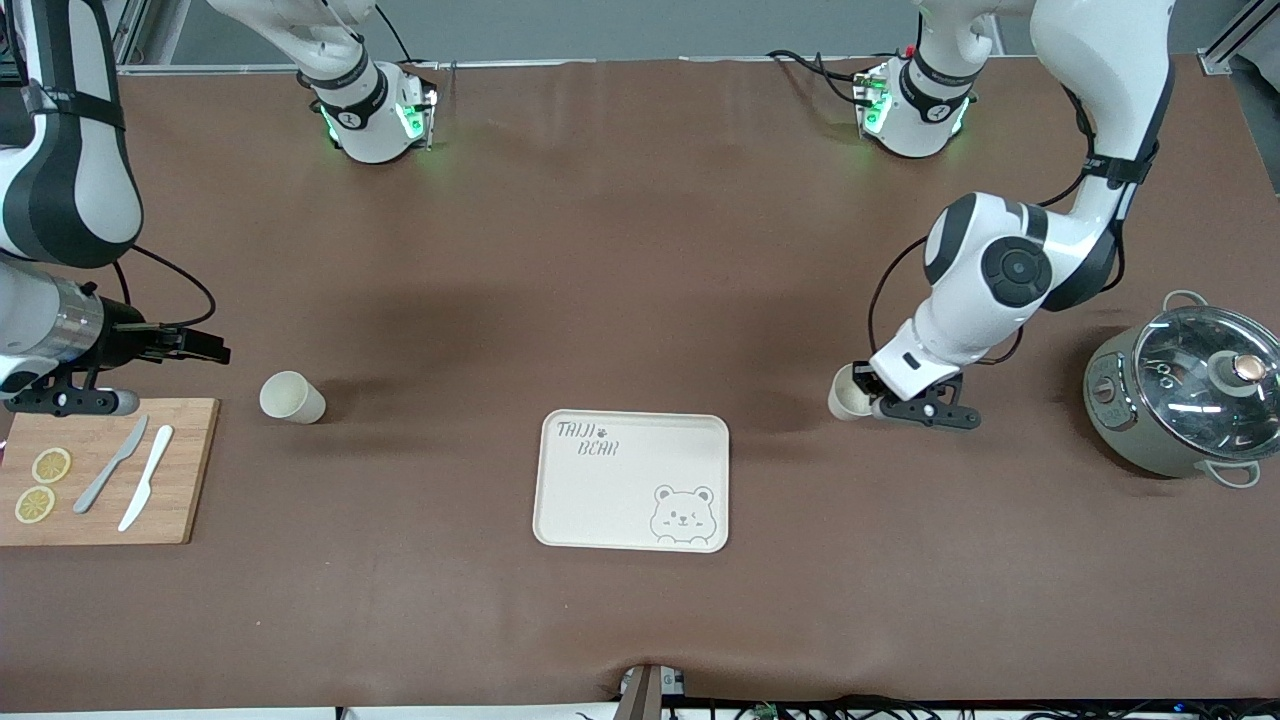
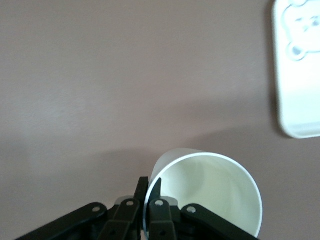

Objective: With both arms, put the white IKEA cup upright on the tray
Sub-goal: 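Carry the cup to the tray while the right gripper reaches the other cup, then lower the cup onto the tray while the right gripper grasps the other cup, then open and raise the left gripper while the right gripper lifts its cup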

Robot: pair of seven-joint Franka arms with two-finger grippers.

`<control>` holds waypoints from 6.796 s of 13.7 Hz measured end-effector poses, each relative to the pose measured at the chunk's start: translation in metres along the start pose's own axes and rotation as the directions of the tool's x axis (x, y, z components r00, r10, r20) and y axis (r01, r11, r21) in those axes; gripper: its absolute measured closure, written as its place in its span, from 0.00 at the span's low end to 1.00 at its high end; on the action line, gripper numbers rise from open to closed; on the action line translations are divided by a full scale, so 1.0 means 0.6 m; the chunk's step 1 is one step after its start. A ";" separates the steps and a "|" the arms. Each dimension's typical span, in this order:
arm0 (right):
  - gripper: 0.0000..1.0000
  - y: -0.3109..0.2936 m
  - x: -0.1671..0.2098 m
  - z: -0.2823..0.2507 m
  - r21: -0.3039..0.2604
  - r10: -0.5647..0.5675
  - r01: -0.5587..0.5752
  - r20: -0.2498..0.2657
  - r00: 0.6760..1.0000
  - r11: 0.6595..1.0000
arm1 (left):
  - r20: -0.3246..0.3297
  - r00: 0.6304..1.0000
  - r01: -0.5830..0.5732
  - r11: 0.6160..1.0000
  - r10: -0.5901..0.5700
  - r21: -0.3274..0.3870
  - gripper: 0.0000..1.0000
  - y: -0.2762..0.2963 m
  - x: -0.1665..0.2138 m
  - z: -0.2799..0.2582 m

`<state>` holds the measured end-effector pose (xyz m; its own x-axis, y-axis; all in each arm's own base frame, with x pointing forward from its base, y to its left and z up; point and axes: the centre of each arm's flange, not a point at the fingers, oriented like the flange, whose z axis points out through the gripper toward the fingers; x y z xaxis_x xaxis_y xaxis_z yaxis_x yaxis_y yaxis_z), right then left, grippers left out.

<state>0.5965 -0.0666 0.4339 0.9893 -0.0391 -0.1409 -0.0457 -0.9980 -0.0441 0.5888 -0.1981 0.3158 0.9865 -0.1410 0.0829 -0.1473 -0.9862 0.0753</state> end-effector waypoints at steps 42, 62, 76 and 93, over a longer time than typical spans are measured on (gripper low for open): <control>0.02 0.061 -0.012 0.280 -0.010 0.063 -0.064 -0.075 0.995 0.998 | -0.008 0.993 0.121 0.991 -0.121 -0.057 0.96 0.325 0.112 0.159; 0.87 0.052 0.000 0.327 -0.012 0.052 -0.054 -0.099 0.994 0.998 | -0.089 0.990 0.104 0.994 -0.107 -0.035 0.96 0.326 0.118 0.198; 0.97 0.040 0.009 0.306 -0.007 0.040 -0.040 -0.057 0.998 0.999 | -0.098 0.989 0.105 0.994 -0.108 -0.040 0.00 0.326 0.121 0.201; 0.97 -0.067 0.052 0.163 -0.009 0.075 -0.075 -0.001 0.997 0.997 | -0.059 0.992 0.112 0.994 -0.112 0.000 0.00 0.321 0.129 0.123</control>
<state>0.6156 -0.0227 0.3346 0.9831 -0.1139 -0.1433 -0.1185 -0.9926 -0.0244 0.6420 -0.4056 0.2631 0.9909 -0.0247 0.1321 -0.0361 -0.9958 0.0845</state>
